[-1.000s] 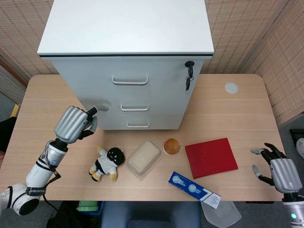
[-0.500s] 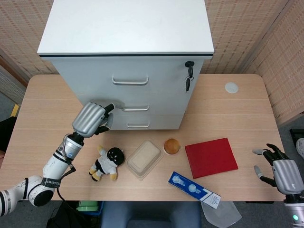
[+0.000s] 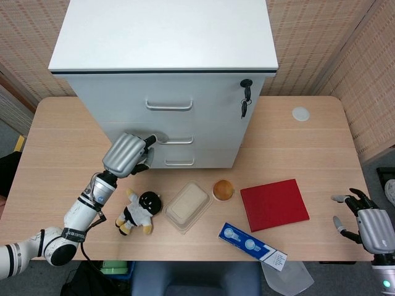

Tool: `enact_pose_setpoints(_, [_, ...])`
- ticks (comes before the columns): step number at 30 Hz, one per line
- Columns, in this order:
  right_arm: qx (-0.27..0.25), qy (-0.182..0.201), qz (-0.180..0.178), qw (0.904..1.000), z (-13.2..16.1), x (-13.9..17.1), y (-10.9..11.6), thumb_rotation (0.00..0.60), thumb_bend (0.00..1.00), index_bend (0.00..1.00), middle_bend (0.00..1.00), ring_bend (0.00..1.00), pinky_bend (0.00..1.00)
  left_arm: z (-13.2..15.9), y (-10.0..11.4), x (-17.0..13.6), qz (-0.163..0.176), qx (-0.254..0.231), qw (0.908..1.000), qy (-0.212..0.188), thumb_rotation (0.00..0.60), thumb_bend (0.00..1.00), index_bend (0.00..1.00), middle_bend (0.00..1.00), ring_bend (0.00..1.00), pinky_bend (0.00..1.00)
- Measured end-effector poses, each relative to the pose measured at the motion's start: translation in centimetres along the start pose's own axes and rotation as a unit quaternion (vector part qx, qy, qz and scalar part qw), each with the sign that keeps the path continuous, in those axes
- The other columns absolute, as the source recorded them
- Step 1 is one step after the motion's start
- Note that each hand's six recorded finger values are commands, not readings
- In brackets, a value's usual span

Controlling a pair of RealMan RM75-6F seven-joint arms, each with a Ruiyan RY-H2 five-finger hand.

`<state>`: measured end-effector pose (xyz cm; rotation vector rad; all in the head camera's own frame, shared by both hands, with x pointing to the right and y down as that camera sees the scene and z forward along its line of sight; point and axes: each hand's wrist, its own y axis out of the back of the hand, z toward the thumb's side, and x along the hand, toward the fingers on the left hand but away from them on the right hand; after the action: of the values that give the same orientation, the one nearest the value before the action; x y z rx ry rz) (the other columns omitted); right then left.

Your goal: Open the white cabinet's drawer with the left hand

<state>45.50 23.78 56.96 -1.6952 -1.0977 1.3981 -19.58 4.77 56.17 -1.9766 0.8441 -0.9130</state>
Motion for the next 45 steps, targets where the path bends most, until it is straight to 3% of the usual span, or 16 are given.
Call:
enact_pose_setpoints(21, [-0.005,-0.011,0.003,0.9999,-0.8,0.3,-0.4,0.6,0.33,0.32,0.38,0.32,0.33,1.4,-0.3,-0.2,-0.018,0.001,0.9998,-0.011,0.6,0.72,0.3,1.0,1.0,1.0])
enact_pose_setpoints(45, [-0.004,-0.007,0.005,1.0,-0.5,0.3,-0.5,0.6,0.33,0.32,0.38,0.32,0.33,2.9,0.1,-4.6,-0.028,0.003,0.9989,-0.038,0.6,0.72,0.32,1.0,1.0,1.0])
